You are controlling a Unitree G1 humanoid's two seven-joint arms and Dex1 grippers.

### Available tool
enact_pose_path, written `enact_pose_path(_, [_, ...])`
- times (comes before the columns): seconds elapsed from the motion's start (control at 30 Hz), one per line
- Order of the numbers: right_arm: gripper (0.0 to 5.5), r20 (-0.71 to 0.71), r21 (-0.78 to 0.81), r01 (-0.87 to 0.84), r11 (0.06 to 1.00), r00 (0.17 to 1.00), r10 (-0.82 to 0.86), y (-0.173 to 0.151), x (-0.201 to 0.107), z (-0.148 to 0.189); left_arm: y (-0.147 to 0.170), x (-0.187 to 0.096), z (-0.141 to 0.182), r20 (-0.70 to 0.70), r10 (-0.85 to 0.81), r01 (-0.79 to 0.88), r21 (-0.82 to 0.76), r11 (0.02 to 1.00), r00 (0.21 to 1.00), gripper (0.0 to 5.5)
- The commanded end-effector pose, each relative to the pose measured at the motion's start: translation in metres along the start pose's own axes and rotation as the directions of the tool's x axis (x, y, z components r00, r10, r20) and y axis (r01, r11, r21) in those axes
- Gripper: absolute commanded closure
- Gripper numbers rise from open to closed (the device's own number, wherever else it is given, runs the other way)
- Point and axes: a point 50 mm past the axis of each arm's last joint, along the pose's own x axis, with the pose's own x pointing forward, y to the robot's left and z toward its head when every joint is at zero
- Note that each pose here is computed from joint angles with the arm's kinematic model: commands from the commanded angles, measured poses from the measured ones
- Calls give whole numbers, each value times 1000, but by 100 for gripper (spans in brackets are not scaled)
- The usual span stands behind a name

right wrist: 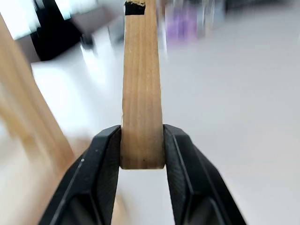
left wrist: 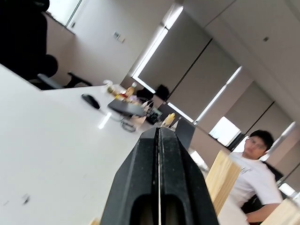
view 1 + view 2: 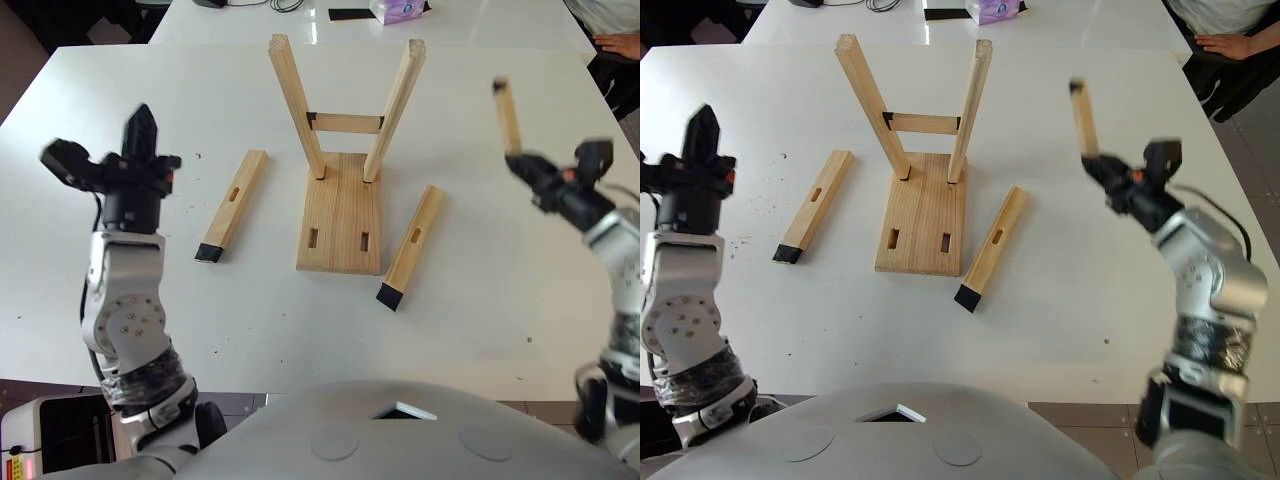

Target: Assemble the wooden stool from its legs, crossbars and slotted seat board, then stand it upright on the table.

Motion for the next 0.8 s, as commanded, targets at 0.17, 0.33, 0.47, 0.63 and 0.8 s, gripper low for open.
enact_pose_path(0.17, [420, 72, -57, -515, 855, 852, 518, 105, 33, 48, -77, 32, -25, -179, -498, 476, -152, 866, 848, 504])
enact_pose_path(0.33, [420, -15, -54, -767, 640, 641, 767, 144, 27, 56, -109, 29, -24, -170, -698, 653, -255, 713, 696, 426])
enact_pose_path(0.47, [420, -83, -58, -790, 610, 613, 786, 128, 15, 63, -119, 30, -19, -153, -765, 698, -330, 636, 625, 363])
enact_pose_path(0.63, [420, -123, -33, -845, 533, 533, 837, 126, 7, 66, -128, 26, -12, -139, -828, 734, -401, 549, 543, 292])
enact_pose_path(0.8, [420, -142, -1, -884, 467, 463, 875, 135, 8, 63, -135, 26, -9, -150, -863, 760, -418, 498, 483, 235])
